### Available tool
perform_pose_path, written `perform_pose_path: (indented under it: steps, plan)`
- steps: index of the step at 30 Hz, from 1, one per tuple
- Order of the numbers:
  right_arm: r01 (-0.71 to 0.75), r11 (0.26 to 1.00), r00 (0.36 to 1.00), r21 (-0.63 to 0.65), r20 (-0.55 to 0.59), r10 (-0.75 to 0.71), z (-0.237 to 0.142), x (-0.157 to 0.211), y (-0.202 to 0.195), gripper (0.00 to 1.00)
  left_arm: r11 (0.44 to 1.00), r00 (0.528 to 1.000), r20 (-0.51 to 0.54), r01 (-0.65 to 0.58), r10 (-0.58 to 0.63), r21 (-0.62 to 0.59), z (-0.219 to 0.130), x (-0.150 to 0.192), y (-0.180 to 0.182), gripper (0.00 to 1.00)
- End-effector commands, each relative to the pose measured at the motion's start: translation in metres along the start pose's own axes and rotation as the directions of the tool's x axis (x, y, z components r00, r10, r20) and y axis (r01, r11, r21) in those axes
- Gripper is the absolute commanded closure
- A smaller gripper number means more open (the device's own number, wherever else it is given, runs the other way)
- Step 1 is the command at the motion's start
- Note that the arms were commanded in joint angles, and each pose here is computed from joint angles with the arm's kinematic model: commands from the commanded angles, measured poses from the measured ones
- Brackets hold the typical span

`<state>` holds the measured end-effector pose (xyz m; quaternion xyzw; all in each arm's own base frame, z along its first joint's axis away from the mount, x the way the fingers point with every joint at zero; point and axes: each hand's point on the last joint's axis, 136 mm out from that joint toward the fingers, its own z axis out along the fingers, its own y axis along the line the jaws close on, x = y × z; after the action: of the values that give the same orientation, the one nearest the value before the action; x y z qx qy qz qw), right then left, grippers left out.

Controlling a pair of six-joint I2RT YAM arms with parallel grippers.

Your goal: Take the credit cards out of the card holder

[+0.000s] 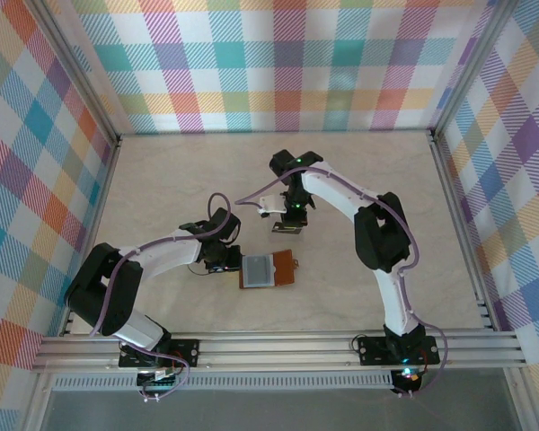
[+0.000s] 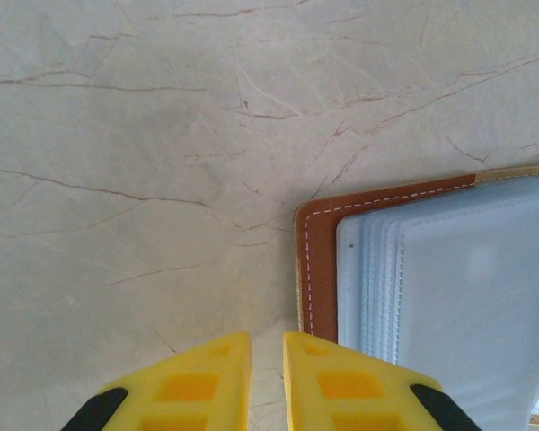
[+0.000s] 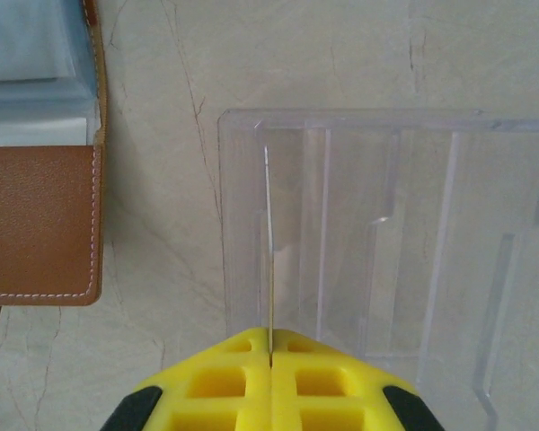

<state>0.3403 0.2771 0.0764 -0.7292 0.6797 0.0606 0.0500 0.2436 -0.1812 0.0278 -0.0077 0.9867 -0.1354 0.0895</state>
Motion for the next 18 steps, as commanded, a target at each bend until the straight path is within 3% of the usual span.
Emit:
perform_pose_path:
  steps: [1, 3, 8, 18]
  plan:
    - [0.030, 0.999, 0.999, -0.013, 0.017, -0.030, 0.001, -0.008, 0.001, 0.81, 1.000, 1.000, 0.025, -0.011, 0.011, -0.005, -0.010, -0.006, 0.000, 0.82]
    - [0.015, 0.999, 1.000, 0.048, 0.017, -0.016, 0.002, -0.008, -0.011, 0.73, 1.000, 1.000, 0.022, -0.012, 0.012, -0.010, -0.010, -0.006, 0.001, 0.82]
    - [-0.039, 0.964, 0.997, 0.262, 0.077, 0.019, -0.007, -0.016, -0.048, 0.67, 1.000, 1.000, 0.015, -0.014, 0.014, -0.007, -0.013, -0.007, -0.001, 0.82]
    - [-0.125, 0.965, 0.952, 0.229, 0.301, 0.051, -0.045, -0.043, -0.025, 0.62, 1.000, 0.999, 0.043, -0.017, 0.016, 0.010, -0.028, -0.012, -0.007, 0.82]
